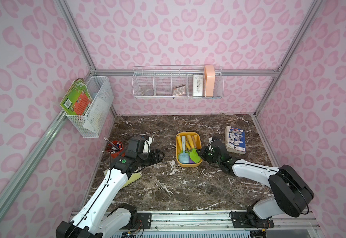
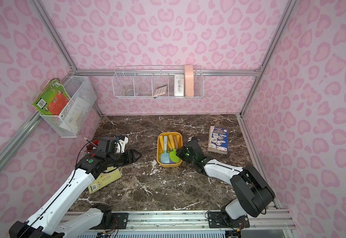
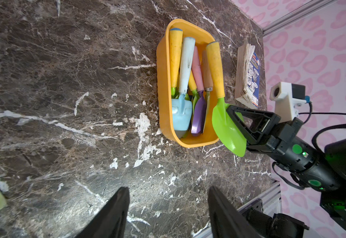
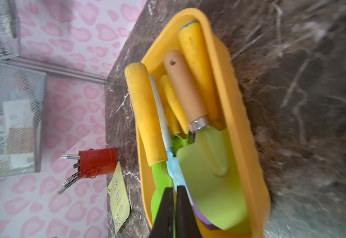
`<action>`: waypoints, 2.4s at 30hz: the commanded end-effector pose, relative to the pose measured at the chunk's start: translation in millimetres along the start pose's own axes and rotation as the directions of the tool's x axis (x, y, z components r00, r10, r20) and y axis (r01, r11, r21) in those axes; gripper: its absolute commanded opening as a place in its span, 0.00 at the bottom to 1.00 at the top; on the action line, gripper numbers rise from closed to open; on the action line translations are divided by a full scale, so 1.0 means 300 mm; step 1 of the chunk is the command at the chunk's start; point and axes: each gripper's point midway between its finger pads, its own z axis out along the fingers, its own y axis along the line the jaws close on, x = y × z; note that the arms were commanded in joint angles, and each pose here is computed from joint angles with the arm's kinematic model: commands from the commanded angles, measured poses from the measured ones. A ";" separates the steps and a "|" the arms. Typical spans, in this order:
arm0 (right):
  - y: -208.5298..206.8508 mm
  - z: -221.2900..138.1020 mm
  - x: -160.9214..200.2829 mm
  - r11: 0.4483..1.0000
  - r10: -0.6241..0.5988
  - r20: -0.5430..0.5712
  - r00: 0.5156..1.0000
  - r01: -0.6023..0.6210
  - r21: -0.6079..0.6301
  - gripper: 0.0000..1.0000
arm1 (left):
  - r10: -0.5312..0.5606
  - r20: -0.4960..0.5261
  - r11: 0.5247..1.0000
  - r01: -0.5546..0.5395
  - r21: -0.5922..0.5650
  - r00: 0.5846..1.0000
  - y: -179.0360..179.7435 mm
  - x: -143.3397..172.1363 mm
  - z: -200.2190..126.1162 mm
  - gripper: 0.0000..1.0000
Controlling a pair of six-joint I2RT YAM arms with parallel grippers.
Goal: Put the shovel into the storage box
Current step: Place the shovel in the storage box.
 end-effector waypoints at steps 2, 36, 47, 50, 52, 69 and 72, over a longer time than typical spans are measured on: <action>-0.049 0.028 -0.040 0.993 0.060 0.075 0.995 -0.068 0.098 0.00 | -0.010 -0.004 1.000 0.010 0.023 1.000 -0.007 0.005 0.009 0.65; 0.033 0.172 0.045 0.999 -0.010 -0.060 0.998 0.012 0.029 0.14 | -0.030 -0.029 0.999 0.031 0.029 0.999 0.017 0.040 0.041 0.62; 0.025 0.185 0.031 0.999 -0.010 -0.065 0.998 0.013 0.039 0.21 | -0.030 -0.031 0.999 0.031 0.032 0.999 0.017 0.041 0.047 0.61; 0.034 0.174 0.033 0.999 -0.022 -0.073 0.997 0.025 0.035 0.29 | -0.032 -0.035 0.999 0.033 0.034 0.999 0.017 0.041 0.051 0.61; 0.043 0.163 0.031 0.999 -0.038 -0.074 0.996 0.041 0.032 0.33 | -0.031 -0.037 0.999 0.033 0.037 0.999 0.015 0.041 0.053 0.61; 0.031 0.068 0.059 0.990 -0.135 -0.109 0.985 0.139 0.034 0.16 | -0.051 -0.040 0.997 0.054 0.059 0.998 0.013 0.052 0.067 0.60; 0.034 0.093 0.085 0.991 -0.128 -0.134 0.983 0.131 0.014 0.15 | -0.051 -0.036 0.997 0.053 0.058 0.998 0.012 0.049 0.062 0.60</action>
